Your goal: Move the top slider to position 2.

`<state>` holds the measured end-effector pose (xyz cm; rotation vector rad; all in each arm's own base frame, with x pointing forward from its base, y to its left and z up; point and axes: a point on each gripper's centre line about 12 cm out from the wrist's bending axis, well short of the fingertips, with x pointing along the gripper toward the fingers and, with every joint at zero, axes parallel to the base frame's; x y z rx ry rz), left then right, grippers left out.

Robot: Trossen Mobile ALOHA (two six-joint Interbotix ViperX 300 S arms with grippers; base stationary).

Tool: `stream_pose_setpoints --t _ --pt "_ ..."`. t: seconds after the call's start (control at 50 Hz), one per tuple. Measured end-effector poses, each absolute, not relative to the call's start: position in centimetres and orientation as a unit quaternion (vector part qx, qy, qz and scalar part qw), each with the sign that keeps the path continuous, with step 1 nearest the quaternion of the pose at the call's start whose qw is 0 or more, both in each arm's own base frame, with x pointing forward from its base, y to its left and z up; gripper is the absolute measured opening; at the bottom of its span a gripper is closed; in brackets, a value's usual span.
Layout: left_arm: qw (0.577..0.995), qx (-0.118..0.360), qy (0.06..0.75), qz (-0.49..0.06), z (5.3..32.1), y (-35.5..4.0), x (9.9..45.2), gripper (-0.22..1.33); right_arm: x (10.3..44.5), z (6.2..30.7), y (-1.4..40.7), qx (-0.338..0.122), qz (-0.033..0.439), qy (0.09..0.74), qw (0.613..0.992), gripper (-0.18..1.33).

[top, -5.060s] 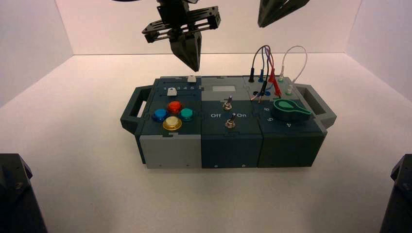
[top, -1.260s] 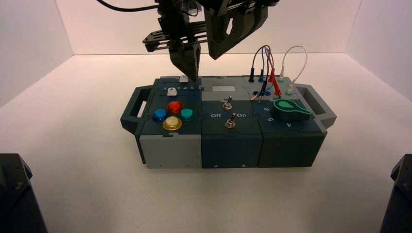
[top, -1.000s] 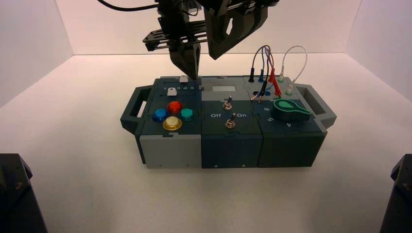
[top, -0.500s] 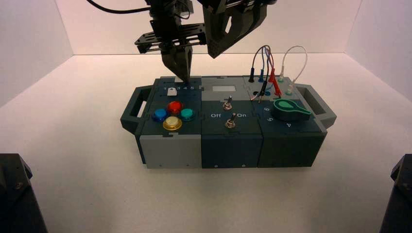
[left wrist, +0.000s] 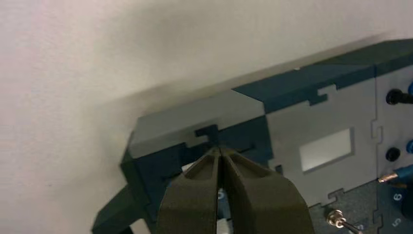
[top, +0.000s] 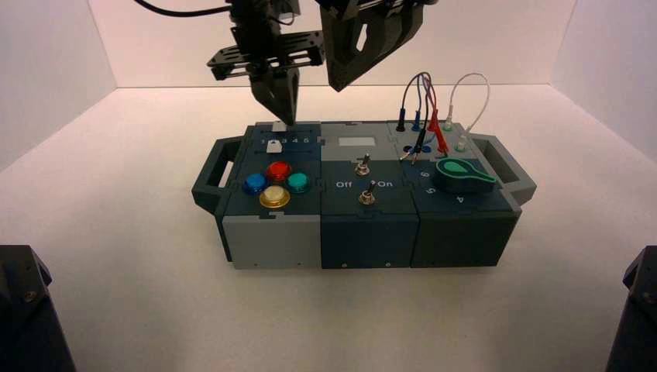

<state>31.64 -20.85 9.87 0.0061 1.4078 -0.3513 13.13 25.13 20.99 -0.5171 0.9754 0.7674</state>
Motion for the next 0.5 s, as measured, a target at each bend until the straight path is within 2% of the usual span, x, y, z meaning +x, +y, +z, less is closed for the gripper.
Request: stream_pose_setpoints --t 0.5 --pt "0.744 0.005 0.65 -0.156 9.48 -19.97 31.16 -0.17 13.45 20.75 25.96 -0.248 0.357 0.453 0.778 -0.14"
